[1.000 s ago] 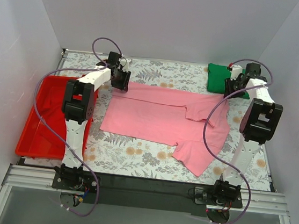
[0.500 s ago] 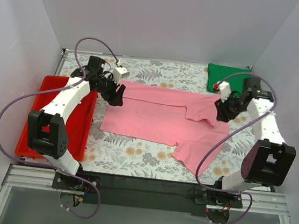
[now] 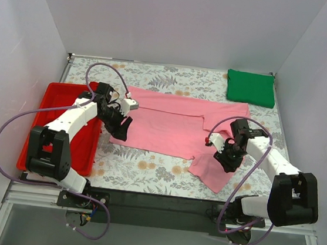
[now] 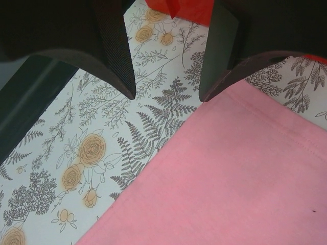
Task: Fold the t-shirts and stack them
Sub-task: Fold the tshirt
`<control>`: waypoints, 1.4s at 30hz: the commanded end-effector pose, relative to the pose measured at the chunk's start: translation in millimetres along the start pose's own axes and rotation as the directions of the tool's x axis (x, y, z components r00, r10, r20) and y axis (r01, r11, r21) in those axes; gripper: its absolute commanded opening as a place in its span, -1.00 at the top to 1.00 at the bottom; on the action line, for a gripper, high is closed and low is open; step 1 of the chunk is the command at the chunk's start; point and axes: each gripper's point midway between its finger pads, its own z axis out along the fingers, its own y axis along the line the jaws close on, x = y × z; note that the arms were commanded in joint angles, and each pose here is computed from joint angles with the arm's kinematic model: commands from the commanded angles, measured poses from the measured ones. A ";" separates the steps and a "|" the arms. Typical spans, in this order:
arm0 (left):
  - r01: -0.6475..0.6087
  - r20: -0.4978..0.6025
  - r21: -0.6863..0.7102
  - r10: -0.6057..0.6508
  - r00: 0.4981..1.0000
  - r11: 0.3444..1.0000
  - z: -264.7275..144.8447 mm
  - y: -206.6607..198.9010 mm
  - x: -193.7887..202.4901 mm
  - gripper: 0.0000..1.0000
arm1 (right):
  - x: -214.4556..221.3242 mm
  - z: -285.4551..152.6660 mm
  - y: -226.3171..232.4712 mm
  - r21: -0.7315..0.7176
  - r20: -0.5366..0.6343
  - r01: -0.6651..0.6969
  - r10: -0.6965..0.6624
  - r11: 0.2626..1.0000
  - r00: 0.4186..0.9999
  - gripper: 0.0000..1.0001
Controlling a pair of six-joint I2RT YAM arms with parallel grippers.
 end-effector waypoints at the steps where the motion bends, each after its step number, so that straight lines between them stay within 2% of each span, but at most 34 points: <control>1: -0.038 0.036 -0.036 0.040 0.999 0.999 -10.1 -0.4 -5.1 -0.03 | 1.2 -1.3 -11.9 0.081 -0.012 0.020 -0.019 0.996 1.000 0.18; 12: -0.028 0.018 -0.096 0.030 0.999 0.995 -6.4 12.3 0.2 -0.04 | 17.3 12.3 1.7 0.055 -0.089 0.034 -0.029 0.998 0.996 0.17; 21: -0.039 0.002 -0.127 0.040 0.999 0.991 -5.0 18.9 4.4 -0.06 | 30.4 27.9 -1.7 0.094 -0.134 0.036 -0.023 0.995 0.991 0.22; 24: -0.055 -0.001 -0.139 0.056 0.998 0.989 -2.6 22.3 6.9 -0.06 | 34.8 32.3 -5.5 0.122 -0.147 0.037 -0.019 0.992 0.989 0.47; 25: -0.071 -0.002 -0.132 0.071 0.997 0.989 -1.9 21.6 7.7 -0.06 | 34.8 33.2 -5.4 0.124 -0.145 0.038 -0.020 0.992 0.989 0.73; 26: -0.093 -0.013 -0.124 0.092 0.996 0.988 -1.6 20.4 10.1 -0.04 | 35.0 33.6 -5.1 0.125 -0.145 0.033 -0.015 0.992 0.989 0.90; 28: -0.158 -0.032 -0.099 0.156 0.987 0.982 -2.9 17.3 13.4 0.07 | 35.7 30.2 -9.6 0.151 -0.155 0.030 -0.006 0.988 0.988 0.97; 31: -0.279 -0.059 -0.094 0.275 0.960 0.956 -6.5 20.1 16.3 0.19 | 32.4 25.4 -13.3 0.174 -0.144 0.036 -0.011 0.984 0.989 0.97; 35: -0.447 -0.100 -0.074 0.439 0.893 0.892 -9.7 25.4 19.7 0.28 | 25.9 20.3 -18.1 0.192 -0.128 0.039 -0.015 0.981 0.992 0.97; 42: -0.579 -0.189 -0.005 0.568 0.801 0.815 0.0 33.1 41.4 0.35 | 21.3 16.9 -21.1 0.197 -0.121 0.037 -0.013 0.980 0.993 0.97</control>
